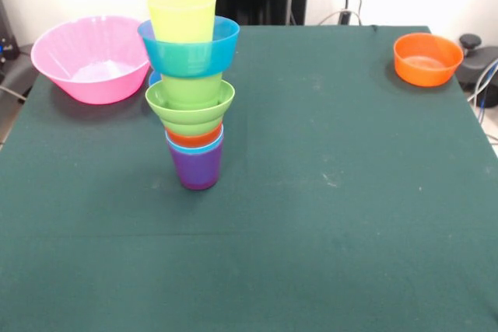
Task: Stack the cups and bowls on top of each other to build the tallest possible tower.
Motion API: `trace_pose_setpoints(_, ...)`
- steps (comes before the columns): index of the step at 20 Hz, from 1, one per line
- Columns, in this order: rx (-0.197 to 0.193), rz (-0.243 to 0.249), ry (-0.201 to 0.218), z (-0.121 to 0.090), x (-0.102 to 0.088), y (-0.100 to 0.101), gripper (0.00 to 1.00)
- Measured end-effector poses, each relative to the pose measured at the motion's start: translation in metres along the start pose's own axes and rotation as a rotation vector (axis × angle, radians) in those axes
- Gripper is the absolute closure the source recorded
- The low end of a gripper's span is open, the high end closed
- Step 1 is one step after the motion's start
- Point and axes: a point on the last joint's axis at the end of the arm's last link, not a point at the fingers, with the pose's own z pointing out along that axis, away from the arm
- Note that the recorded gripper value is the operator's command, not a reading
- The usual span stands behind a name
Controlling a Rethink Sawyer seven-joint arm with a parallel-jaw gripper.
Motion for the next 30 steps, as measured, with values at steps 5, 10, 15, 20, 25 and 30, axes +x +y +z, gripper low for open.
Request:
trace_pose_setpoints(5, -0.009, -0.023, 0.004, -0.002, 0.007, 0.023, 0.0)
trace_pose_setpoints(10, -0.011, -0.046, -0.02, -0.004, 0.018, 0.046, 0.0)
trace_pose_setpoints(15, -0.01, -0.061, -0.076, 0.004, 0.024, 0.06, 0.0)
trace_pose_setpoints(20, -0.024, -0.079, -0.159, 0.026, 0.025, 0.079, 0.0)
trace_pose_setpoints(25, -0.02, -0.095, -0.209, 0.045, 0.03, 0.095, 0.0)
trace_pose_setpoints(30, -0.001, -0.113, -0.227, 0.064, 0.042, 0.107, 0.0)
